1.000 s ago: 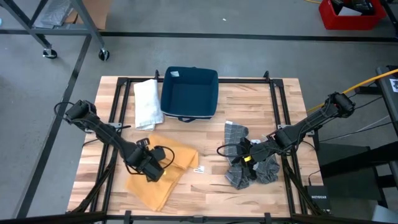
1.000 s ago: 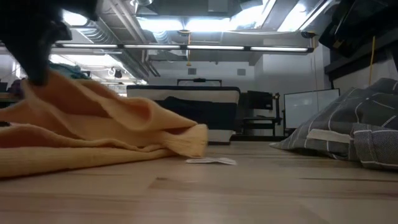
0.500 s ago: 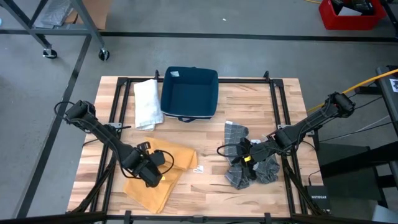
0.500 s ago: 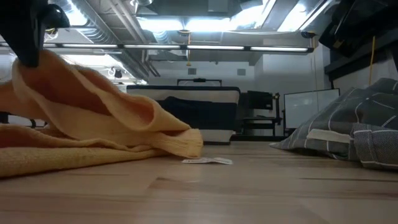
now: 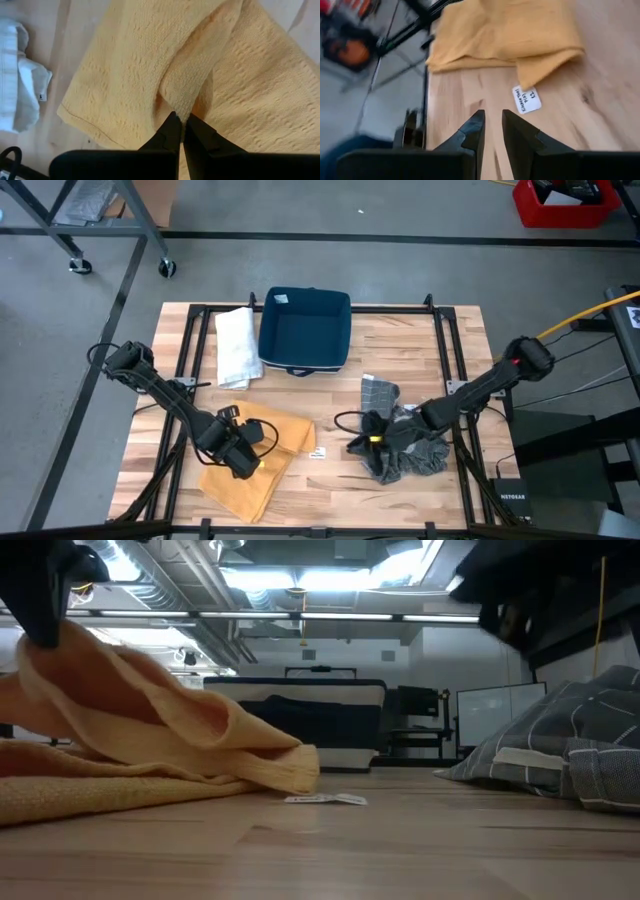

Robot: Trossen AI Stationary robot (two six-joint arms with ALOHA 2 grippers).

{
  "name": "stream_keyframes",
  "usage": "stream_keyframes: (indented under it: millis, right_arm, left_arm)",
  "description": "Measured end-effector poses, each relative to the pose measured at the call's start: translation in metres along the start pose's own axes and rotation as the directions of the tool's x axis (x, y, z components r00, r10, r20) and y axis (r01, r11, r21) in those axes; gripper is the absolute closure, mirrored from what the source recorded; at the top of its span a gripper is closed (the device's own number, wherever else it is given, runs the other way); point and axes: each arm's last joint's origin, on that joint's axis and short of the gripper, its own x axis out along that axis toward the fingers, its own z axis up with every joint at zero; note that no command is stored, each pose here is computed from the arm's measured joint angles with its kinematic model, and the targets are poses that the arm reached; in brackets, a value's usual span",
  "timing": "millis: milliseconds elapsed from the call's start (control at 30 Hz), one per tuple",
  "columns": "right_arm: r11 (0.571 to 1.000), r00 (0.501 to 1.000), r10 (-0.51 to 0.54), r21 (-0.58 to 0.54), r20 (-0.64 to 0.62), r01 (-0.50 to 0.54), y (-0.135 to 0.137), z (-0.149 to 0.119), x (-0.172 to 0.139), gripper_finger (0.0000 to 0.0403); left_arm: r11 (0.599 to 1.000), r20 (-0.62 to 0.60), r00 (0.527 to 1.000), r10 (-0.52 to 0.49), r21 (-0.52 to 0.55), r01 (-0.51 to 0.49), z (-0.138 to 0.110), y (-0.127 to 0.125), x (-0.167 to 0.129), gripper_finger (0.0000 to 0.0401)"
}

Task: Fold towel
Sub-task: Fold the yellow towel

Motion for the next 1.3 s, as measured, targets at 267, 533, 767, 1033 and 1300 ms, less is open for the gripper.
stream_keyframes:
  millis: [267,533,767,1033,1300]
  right_arm:
    - [0.970,0.998,-0.058,0.239,0.025,0.050,-0.027,-0.015,0.055,0.0331]
    - [0.921,0.996,-0.028,0.388,0.080,-0.006,-0.053,-0.013,0.091,0.0331]
    - [0.899,0.997,-0.034,0.438,0.070,0.000,-0.061,-0.003,0.115,0.0331]
    - [0.909,0.994,-0.105,0.405,-0.014,0.102,-0.056,0.001,0.134,0.0331]
    - [0.914,0.992,-0.115,0.387,-0.049,0.124,-0.055,0.000,0.134,0.0331]
  left_arm:
    - [1.000,-0.002,1.000,-0.007,0.002,0.007,-0.004,-0.003,-0.001,0.0401]
    - [1.000,0.004,1.000,-0.021,0.002,0.021,-0.011,-0.008,-0.004,0.0401]
    - [0.999,0.006,1.000,-0.027,0.022,0.027,-0.017,-0.012,-0.006,0.0401]
    - [0.999,0.007,1.000,-0.029,0.021,0.029,-0.016,-0.012,-0.006,0.0401]
    - [0.999,0.007,1.000,-0.029,0.034,0.029,-0.016,-0.012,-0.006,0.0401]
